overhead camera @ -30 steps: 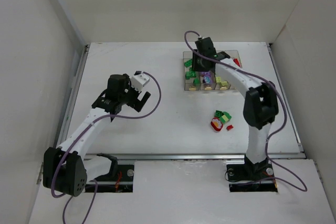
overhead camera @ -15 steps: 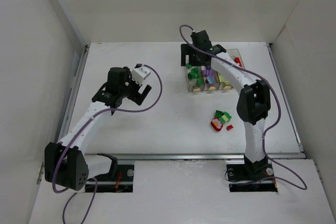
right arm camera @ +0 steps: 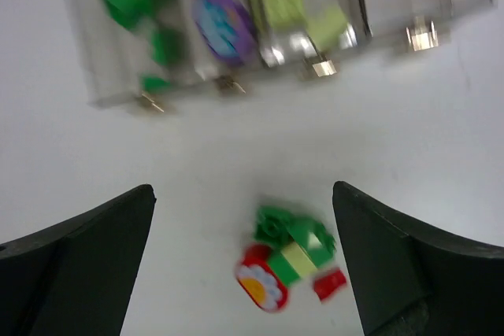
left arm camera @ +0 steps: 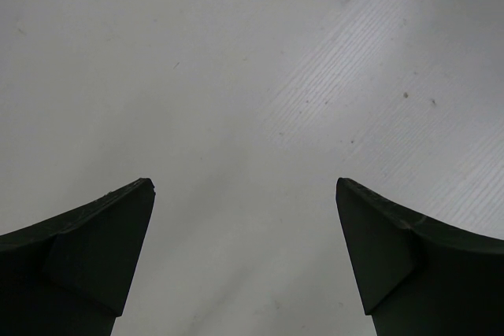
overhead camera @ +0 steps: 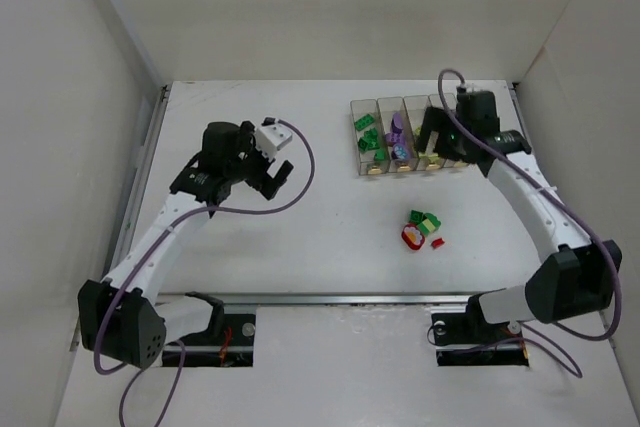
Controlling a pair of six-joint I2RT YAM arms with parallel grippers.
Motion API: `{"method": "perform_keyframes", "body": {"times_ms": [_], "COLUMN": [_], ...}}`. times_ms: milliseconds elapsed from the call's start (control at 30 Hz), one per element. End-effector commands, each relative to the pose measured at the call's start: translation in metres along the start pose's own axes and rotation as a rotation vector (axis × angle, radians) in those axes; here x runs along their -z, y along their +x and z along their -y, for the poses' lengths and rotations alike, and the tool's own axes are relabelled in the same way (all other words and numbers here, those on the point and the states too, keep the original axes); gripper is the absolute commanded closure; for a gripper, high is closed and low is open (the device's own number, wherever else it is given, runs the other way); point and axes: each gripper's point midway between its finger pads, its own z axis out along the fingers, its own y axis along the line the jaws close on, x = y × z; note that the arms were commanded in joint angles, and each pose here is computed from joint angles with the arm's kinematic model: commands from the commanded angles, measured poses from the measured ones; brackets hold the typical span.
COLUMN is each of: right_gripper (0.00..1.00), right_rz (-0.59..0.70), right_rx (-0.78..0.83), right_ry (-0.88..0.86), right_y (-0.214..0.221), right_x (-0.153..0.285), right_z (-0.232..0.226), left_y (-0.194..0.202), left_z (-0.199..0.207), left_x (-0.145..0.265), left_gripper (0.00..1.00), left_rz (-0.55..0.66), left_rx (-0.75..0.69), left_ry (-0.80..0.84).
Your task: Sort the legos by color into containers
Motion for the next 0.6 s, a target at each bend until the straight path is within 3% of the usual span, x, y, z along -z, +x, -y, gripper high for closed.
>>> {"method": "perform_keyframes", "body": {"times_ms": [0, 200, 300, 567], "right_gripper": [0.0, 0.0, 0.0, 0.01], "right_rz": [-0.226, -0.327, -0.399, -0.463], "right_rx": [0.024, 0.043, 0.091, 0.257], "right_ry": [0.13, 0.062, 0.082, 0.049], "right_y": [0.09, 0.129, 0.143, 0.136], "right_x": [-0.008, -0.022, -0.037, -0.069], "right_z": [0.048, 0.05, 0.061, 0.054], "left_y": [-0.027, -0.054, -0.062, -0.063], "left_z": [0.018, 0.067, 0.085, 0.086], "left_x": [-0.006, -0.046, -0.063, -0.07], "left_gripper": [0.0, 0.0, 0.0, 0.0], "left_rz": [0.03, 0.01, 0.016, 0.011], "left_rx": [-0.061, -0.198, -0.186, -0.091], "left_ry": [0.097, 0.264, 0.303, 0.29]}}
